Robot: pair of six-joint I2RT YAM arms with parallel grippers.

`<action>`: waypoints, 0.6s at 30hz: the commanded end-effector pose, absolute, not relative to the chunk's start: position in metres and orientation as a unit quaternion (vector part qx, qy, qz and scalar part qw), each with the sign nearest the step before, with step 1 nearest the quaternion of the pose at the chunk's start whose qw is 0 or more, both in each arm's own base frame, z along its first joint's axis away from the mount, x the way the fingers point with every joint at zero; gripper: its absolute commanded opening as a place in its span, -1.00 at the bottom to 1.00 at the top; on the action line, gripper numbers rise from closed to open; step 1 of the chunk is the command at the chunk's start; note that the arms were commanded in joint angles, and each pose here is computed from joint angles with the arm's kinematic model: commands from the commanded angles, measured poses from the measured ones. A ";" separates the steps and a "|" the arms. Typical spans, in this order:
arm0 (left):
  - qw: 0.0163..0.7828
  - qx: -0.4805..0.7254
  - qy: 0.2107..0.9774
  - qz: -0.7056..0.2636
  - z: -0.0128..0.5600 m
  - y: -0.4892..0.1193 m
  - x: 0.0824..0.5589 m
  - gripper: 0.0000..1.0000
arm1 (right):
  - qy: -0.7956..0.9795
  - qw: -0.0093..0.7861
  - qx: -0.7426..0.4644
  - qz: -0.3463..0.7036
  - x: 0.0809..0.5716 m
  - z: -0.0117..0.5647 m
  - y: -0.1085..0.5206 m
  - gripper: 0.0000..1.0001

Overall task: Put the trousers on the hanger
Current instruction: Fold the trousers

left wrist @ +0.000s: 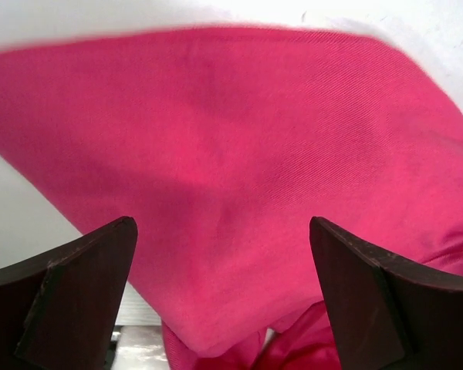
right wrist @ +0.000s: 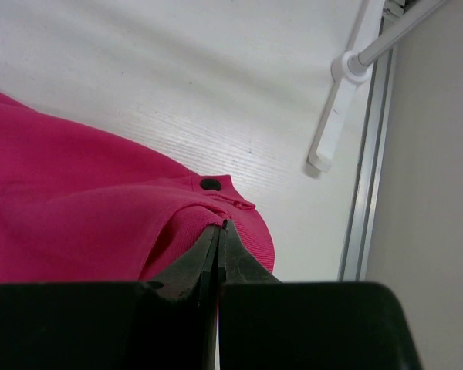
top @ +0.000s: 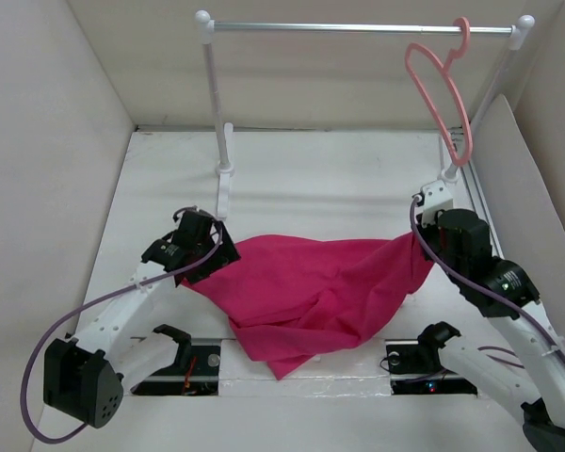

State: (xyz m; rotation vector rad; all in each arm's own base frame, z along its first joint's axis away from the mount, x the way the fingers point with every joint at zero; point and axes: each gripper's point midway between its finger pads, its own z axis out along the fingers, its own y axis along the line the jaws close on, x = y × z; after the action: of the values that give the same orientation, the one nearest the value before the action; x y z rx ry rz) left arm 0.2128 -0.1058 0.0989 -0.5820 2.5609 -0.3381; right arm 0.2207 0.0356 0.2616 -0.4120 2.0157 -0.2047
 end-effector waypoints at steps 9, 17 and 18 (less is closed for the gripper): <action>0.211 -0.407 0.881 -0.115 0.045 -0.088 0.177 0.33 | 0.787 0.582 -0.198 -0.053 0.258 0.321 0.064 -1.00; 0.206 -0.412 0.880 -0.115 0.013 -0.089 0.179 -0.64 | 0.790 0.572 -0.215 -0.045 0.259 0.313 0.069 -1.00; 0.216 -0.413 0.879 -0.102 0.015 -0.084 0.183 -0.89 | 0.790 0.572 -0.216 -0.046 0.259 0.313 0.069 -1.00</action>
State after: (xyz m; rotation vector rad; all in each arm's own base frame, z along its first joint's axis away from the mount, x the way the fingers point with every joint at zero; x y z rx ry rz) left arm 0.1753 -0.0902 0.0216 -1.1258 2.4778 -0.3198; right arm 0.2507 0.0640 0.2774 -0.5442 1.9694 -0.1408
